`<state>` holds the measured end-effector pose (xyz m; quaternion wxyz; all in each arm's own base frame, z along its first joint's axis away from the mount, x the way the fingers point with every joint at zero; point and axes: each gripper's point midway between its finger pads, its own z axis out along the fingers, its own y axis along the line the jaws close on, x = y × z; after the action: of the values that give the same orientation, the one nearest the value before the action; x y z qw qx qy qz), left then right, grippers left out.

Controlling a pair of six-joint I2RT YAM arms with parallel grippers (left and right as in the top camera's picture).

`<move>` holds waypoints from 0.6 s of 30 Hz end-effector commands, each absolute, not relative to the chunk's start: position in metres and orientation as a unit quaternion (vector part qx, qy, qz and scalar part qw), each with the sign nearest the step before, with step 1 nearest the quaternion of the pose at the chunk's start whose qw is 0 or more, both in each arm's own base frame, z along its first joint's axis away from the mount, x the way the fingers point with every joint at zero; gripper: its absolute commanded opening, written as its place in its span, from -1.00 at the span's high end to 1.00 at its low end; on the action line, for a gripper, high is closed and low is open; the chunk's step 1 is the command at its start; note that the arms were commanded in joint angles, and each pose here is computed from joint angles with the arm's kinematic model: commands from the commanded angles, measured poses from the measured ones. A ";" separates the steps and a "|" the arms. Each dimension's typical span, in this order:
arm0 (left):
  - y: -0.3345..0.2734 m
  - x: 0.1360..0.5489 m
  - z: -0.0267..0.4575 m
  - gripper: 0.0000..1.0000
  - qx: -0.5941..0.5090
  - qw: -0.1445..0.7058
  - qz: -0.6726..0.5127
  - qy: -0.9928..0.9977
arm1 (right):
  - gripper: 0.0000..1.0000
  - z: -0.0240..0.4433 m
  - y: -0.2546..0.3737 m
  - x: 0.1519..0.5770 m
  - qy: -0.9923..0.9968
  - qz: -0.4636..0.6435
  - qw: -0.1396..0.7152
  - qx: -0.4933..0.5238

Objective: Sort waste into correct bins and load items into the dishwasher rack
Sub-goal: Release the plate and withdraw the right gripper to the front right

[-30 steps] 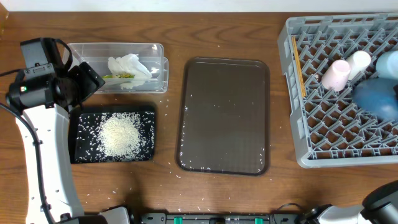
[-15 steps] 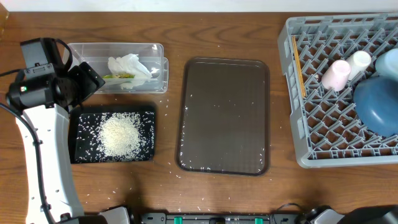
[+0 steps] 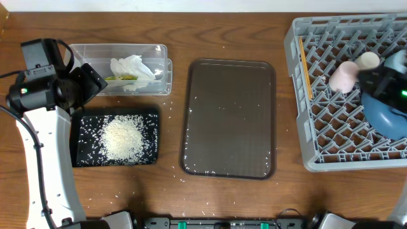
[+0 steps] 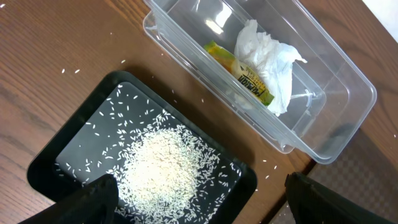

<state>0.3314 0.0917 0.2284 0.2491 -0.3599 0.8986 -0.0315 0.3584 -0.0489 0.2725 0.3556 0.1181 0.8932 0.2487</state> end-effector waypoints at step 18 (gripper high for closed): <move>0.094 0.332 0.234 -0.77 -0.365 0.256 -0.031 0.894 | 0.01 0.323 0.018 0.250 0.911 0.132 0.390 0.026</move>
<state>0.3315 0.0916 0.2284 0.2490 -0.3598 0.8986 -0.0319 0.2681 0.0097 0.3172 0.3785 0.0532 0.9126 0.1452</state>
